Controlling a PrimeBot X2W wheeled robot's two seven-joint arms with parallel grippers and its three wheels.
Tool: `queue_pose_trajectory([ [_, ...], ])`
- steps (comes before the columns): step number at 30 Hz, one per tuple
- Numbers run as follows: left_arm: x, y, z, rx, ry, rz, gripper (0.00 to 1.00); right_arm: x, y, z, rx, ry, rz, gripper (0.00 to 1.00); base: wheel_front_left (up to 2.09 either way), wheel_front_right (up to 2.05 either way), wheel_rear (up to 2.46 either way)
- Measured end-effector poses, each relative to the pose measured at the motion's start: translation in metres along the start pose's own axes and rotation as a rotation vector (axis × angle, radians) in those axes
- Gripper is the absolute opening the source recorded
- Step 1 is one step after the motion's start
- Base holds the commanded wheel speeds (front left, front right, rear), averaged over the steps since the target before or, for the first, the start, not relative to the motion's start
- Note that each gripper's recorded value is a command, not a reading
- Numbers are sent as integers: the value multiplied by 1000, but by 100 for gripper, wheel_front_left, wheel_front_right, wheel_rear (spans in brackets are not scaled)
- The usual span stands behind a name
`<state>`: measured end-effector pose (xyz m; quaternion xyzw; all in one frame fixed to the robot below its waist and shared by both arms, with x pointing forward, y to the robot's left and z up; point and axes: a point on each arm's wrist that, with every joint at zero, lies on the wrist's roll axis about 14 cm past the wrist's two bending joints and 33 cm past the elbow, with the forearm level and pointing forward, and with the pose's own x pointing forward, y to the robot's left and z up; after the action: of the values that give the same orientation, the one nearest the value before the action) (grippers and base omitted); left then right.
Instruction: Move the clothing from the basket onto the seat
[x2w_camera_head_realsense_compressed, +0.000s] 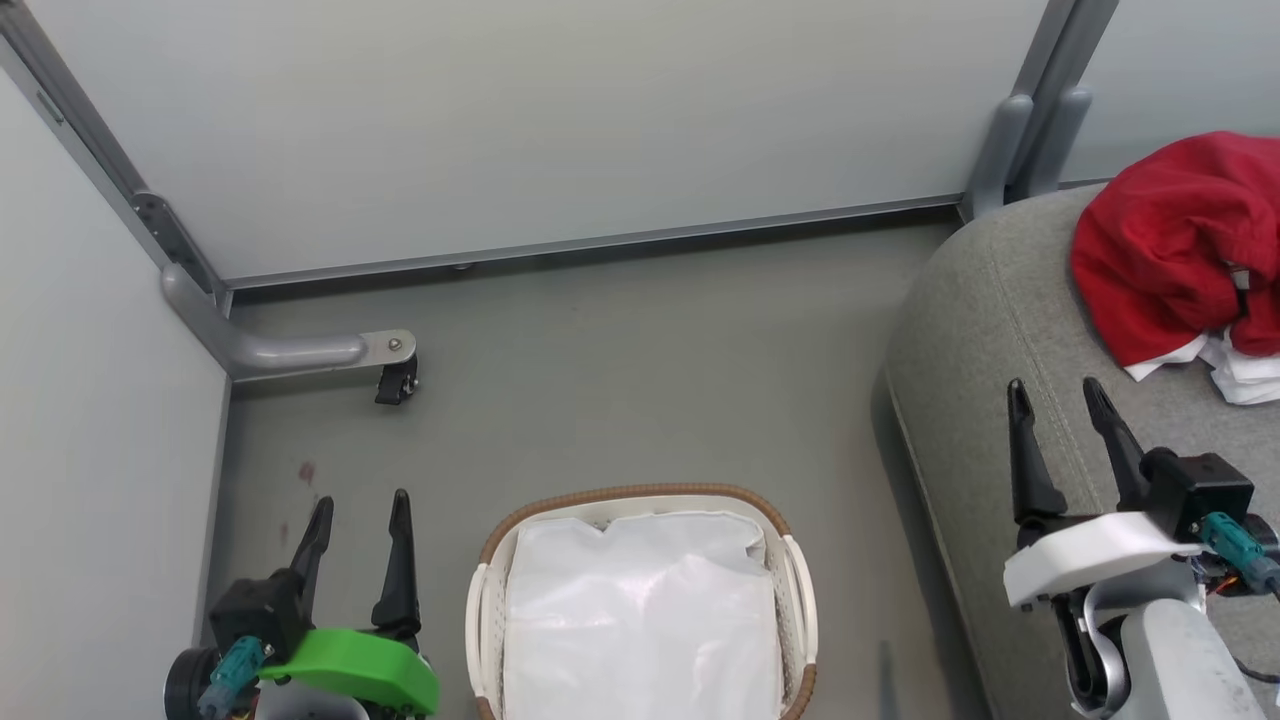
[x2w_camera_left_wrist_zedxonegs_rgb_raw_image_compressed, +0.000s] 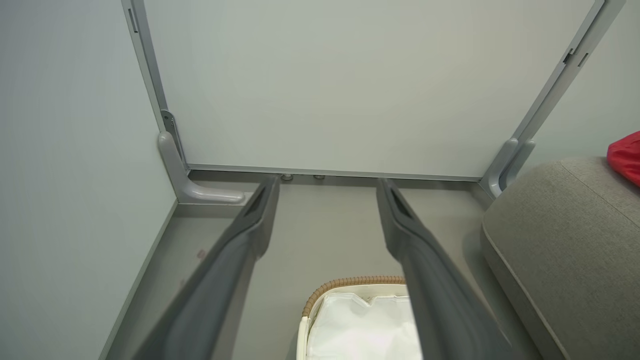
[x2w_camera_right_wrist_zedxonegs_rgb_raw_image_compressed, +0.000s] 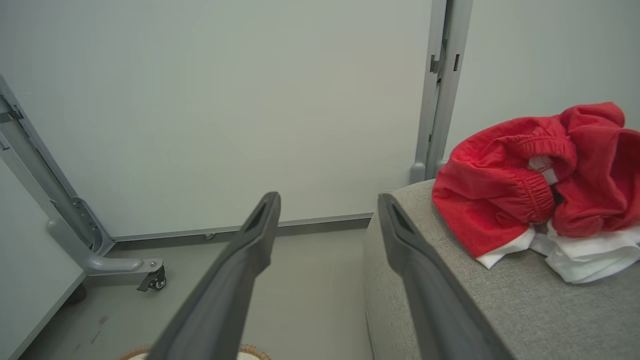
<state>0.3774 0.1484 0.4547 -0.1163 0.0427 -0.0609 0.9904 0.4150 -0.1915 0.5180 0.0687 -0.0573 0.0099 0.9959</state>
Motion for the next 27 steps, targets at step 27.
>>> queue_pose_trajectory([
  [27, -20, 0, 0, -35, -10, 21, 100, -32, 14, -8, 29, 31, 38, 100, 0, 0, 0],
])
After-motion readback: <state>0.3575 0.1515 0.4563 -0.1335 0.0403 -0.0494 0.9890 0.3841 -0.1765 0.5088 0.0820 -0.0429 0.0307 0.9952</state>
